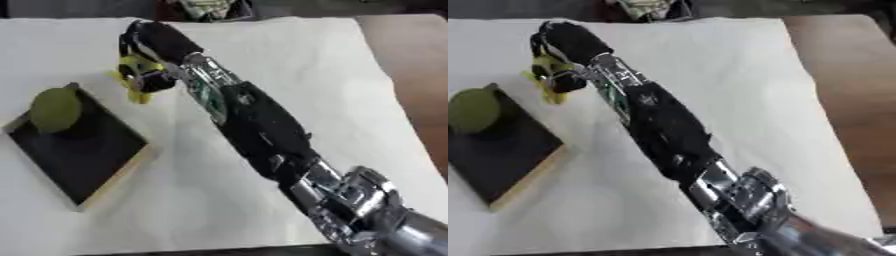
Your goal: Pick up objects on the table and place them in the box.
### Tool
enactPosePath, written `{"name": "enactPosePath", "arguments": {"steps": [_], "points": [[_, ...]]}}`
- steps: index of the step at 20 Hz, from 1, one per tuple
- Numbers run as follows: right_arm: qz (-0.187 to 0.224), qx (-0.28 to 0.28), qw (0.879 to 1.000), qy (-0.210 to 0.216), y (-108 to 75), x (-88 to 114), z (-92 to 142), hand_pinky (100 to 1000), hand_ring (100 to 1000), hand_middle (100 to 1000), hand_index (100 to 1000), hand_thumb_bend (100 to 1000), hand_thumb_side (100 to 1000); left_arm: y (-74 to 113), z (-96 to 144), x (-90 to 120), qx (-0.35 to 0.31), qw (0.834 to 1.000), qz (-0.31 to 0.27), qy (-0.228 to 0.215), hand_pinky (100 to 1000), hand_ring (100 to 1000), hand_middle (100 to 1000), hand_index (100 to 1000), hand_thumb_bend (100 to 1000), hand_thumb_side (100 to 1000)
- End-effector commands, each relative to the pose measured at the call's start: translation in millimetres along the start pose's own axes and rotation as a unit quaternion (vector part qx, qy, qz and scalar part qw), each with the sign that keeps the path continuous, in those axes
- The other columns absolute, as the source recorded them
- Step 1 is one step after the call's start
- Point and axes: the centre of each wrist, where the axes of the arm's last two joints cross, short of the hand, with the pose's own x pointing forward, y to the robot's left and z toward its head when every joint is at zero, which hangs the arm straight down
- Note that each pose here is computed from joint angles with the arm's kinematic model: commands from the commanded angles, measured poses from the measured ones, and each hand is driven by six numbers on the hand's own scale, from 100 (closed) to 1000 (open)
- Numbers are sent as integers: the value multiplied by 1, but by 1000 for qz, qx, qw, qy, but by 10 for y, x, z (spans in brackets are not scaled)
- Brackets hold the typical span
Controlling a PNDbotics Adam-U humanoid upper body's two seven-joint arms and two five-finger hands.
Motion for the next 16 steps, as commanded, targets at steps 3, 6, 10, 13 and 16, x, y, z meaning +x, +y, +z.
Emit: {"name": "enactPosePath", "arguments": {"steps": [3,6,10,13,16], "points": [[28,4,998,-58,-31,283,-141,256,388,271,356,100,179,58,-62,90,11,1000,-3,-21,518,887,686,802,100,682],[37,12,997,-73,5,352,-154,264,398,283,366,100,190,76,-63,104,16,1000,-4,-24,529,886,685,802,100,679],[58,30,992,-108,50,459,-171,302,428,330,410,100,218,94,-68,120,24,999,-6,-26,525,887,686,803,100,678],[69,55,986,-139,101,516,-169,419,515,472,560,100,253,95,-66,119,25,999,-7,-25,524,887,686,803,100,679],[80,76,981,-157,115,528,-164,668,746,753,879,100,280,97,-60,113,26,999,-8,-22,523,887,685,804,100,681]]}}
